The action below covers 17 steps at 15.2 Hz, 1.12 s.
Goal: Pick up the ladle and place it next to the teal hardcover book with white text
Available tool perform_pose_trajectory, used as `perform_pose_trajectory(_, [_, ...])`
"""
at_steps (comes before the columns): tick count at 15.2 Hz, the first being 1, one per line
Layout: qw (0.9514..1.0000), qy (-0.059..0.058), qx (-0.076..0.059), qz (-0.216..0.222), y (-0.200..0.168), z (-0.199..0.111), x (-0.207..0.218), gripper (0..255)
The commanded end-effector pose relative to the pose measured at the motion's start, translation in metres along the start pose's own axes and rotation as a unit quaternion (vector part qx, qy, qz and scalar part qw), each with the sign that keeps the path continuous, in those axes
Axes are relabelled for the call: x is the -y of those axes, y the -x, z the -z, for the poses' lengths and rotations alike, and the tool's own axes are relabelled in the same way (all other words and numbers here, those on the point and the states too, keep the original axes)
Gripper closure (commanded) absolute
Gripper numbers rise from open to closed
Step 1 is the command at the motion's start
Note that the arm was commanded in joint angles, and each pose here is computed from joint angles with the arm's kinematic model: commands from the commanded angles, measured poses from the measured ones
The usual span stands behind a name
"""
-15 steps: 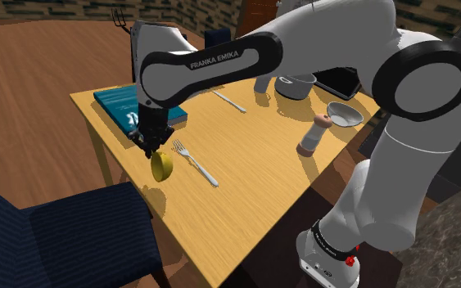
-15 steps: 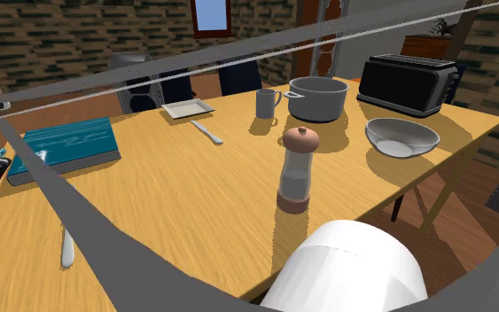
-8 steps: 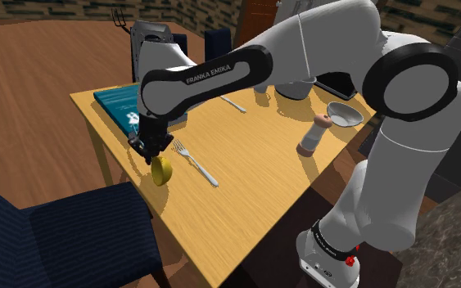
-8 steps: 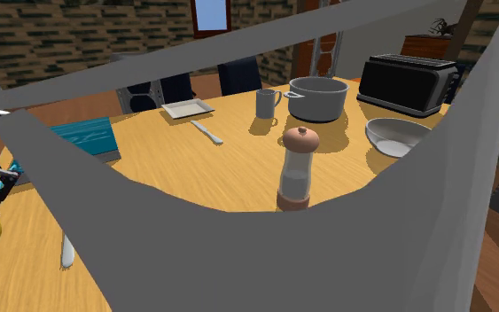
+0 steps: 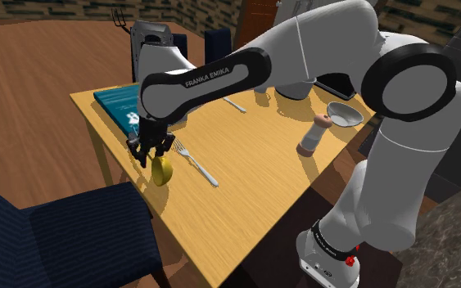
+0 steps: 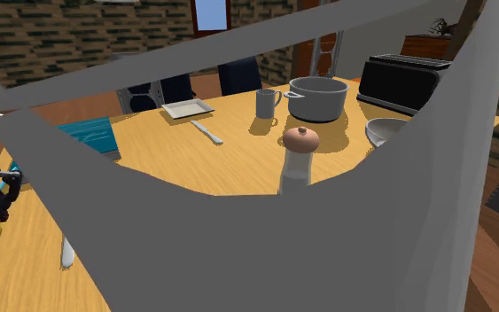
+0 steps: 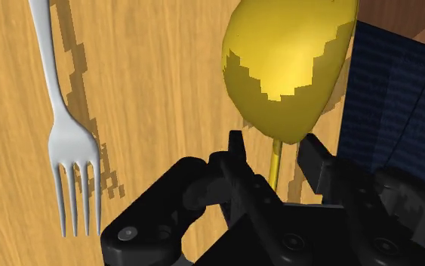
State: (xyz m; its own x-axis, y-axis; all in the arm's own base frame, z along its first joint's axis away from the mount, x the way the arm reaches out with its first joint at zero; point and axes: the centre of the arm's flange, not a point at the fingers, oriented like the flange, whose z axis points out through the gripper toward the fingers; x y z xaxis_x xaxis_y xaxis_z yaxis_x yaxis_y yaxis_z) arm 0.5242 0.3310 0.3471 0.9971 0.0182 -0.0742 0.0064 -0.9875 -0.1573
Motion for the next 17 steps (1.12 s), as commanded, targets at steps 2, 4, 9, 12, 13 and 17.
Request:
perform_pose_trajectory(2, [1.0, 0.002, 0.003, 0.0, 0.0, -0.004, -0.001, 0])
perform_pose_trajectory(4, [1.0, 0.002, 0.003, 0.0, 0.0, -0.004, 0.0, 0])
perform_pose_trajectory(9, [1.0, 0.002, 0.003, 0.0, 0.001, 0.047, -0.001, 0])
perform_pose_trajectory(12, [1.0, 0.002, 0.003, 0.0, 0.001, 0.047, -0.001, 0])
perform_pose_trajectory(13, [1.0, 0.002, 0.003, 0.0, 0.001, 0.047, -0.001, 0])
perform_pose_trajectory(17, [1.0, 0.002, 0.003, 0.0, 0.001, 0.047, -0.001, 0])
